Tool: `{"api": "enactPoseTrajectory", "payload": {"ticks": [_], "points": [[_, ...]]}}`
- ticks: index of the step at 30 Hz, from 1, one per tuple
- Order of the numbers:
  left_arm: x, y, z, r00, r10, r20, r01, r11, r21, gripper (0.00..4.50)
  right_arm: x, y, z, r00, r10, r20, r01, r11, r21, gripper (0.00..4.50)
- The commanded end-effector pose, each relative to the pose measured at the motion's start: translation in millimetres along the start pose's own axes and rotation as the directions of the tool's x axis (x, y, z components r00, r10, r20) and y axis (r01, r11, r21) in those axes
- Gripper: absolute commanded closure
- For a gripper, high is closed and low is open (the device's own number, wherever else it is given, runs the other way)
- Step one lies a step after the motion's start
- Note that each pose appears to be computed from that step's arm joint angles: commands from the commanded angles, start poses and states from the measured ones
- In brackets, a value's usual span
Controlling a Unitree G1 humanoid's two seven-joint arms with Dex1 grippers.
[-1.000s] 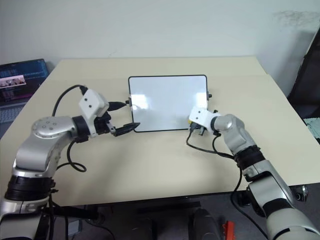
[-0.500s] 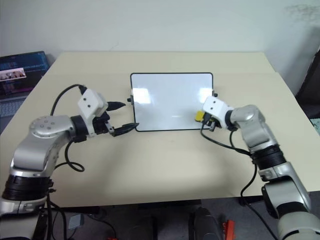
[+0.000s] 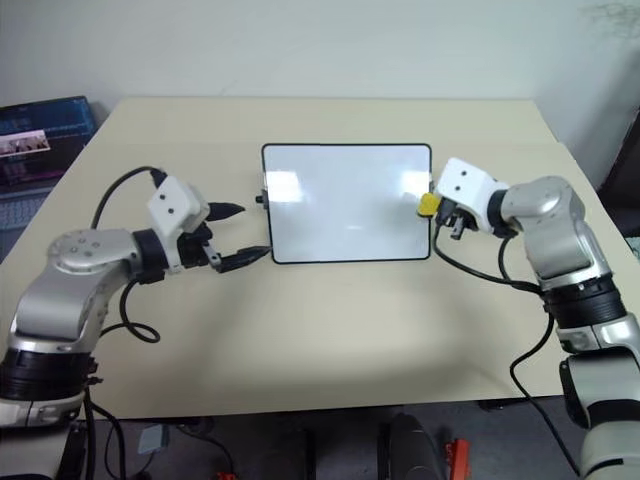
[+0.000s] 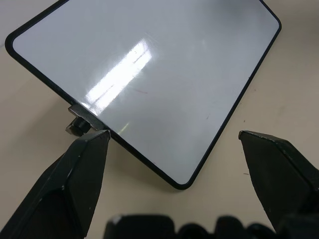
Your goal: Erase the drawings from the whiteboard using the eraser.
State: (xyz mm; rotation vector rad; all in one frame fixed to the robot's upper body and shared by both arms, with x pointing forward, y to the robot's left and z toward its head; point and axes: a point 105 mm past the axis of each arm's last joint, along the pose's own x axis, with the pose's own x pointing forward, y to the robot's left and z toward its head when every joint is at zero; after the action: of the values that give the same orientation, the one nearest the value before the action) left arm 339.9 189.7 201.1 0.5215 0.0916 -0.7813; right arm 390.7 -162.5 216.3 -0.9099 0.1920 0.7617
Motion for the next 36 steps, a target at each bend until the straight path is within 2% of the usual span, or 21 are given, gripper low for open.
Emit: {"api": "enactPoseTrajectory", "payload": {"ticks": [1, 28, 32, 36], "points": [[-6.4, 5.9, 13.5, 0.999, 0.024, 0.035, -0.026, 0.999, 0.048, 0.00, -8.1, -9.2, 21.8, 0.997, -0.029, 0.068, 0.032, 0.999, -0.036, 3.53], [-5.1, 5.2, 13.0, 0.999, 0.021, 0.036, -0.023, 0.999, 0.046, 0.00, -9.8, -4.9, 30.3, 0.994, -0.011, 0.112, 0.013, 1.000, -0.018, 3.53], [-1.8, 3.6, 15.2, 0.999, 0.011, 0.047, -0.014, 0.999, 0.048, 0.00, -11.0, -6.6, 23.8, 0.995, -0.026, 0.095, 0.026, 1.000, 0.006, 3.53], [7.8, -4.4, 23.5, 0.996, -0.032, 0.078, 0.028, 0.998, 0.056, 0.00, -17.1, -16.8, -1.3, 0.995, -0.097, 0.028, 0.094, 0.991, 0.090, 3.53]]}}
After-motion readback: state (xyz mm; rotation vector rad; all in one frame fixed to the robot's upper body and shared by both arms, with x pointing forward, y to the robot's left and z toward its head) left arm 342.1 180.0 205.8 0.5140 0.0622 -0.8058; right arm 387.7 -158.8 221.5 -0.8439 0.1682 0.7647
